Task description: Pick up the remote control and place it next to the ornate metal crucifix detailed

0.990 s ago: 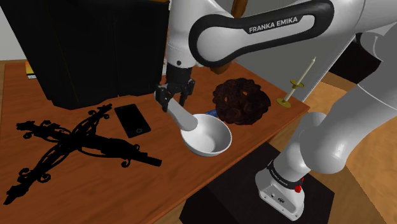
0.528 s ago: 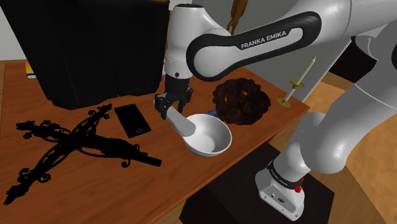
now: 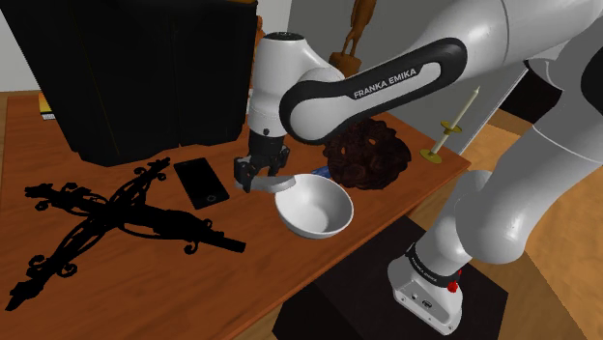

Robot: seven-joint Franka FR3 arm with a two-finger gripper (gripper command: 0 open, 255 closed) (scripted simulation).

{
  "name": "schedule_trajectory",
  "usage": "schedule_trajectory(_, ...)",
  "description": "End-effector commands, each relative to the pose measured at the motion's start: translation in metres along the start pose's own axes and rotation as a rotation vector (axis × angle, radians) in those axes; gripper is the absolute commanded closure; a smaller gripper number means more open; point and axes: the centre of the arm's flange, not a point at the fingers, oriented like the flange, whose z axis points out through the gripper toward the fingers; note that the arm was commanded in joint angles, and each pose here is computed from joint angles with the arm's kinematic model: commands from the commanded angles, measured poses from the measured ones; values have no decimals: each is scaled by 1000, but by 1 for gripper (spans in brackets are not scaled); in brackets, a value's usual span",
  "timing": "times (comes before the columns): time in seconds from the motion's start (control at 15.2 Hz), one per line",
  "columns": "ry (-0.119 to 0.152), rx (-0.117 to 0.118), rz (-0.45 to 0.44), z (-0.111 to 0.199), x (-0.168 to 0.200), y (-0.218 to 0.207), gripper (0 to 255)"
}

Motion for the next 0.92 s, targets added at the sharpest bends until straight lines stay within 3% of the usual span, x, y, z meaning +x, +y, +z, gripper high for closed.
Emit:
schedule_trajectory(0.0, -7, -4, 1, 16, 0, 2, 255)
schedule_trajectory(0.2, -7, -4, 1, 34, 0, 2, 255)
schedule_trajectory(0.73, -7, -4, 1, 34, 0, 2, 255)
schedule_trajectory(0.79, -7, -4, 1, 36, -2, 2, 0)
schedule_trajectory(0.86, -7, -4, 1, 37, 0, 1, 0)
